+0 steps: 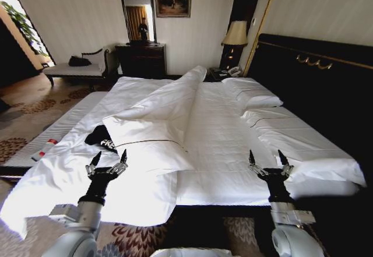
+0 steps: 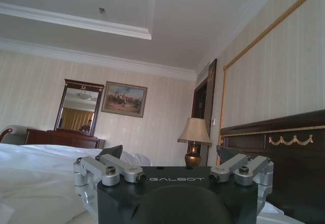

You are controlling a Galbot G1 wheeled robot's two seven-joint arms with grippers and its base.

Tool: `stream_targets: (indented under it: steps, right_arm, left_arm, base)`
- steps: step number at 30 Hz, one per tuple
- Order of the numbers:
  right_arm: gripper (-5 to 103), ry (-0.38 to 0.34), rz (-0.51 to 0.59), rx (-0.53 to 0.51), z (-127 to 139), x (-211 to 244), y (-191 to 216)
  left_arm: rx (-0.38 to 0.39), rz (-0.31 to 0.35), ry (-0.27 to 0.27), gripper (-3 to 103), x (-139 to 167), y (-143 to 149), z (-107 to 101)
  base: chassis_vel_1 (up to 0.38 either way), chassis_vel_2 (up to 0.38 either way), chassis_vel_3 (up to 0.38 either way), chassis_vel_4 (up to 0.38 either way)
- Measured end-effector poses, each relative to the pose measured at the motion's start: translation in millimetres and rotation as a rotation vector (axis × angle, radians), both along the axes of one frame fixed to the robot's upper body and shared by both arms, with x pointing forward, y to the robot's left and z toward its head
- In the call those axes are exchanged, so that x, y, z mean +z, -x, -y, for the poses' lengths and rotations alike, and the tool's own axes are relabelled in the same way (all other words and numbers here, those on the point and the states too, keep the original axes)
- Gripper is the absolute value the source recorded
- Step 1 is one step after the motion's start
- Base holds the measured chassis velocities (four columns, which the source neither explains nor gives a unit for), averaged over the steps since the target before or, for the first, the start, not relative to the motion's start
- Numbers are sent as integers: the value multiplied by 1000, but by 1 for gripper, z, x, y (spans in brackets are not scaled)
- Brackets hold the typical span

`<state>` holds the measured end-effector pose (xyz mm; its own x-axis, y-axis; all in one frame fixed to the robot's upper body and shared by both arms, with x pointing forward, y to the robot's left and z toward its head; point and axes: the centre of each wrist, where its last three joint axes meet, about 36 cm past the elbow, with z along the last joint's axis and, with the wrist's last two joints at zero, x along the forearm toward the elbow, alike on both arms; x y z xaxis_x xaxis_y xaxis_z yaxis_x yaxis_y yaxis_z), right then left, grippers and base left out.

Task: Fold the clothes on the bed.

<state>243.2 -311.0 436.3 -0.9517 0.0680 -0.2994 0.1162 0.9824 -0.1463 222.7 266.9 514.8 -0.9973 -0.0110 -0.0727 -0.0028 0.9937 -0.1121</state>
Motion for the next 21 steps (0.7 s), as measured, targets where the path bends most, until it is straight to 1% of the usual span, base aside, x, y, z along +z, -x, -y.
stream_targets:
  steps: [12,21]
  right_arm:
    - [100,1,1,0,0,0,0]
    - [100,0,-5,-1,0,-2,-1]
  left_arm:
    - [0,-1,-3,100,0,0,0]
    - [1,0,-4,100,0,0,0]
  base:
    - [19,20,-27,-20]
    - [42,57,-33,-62]
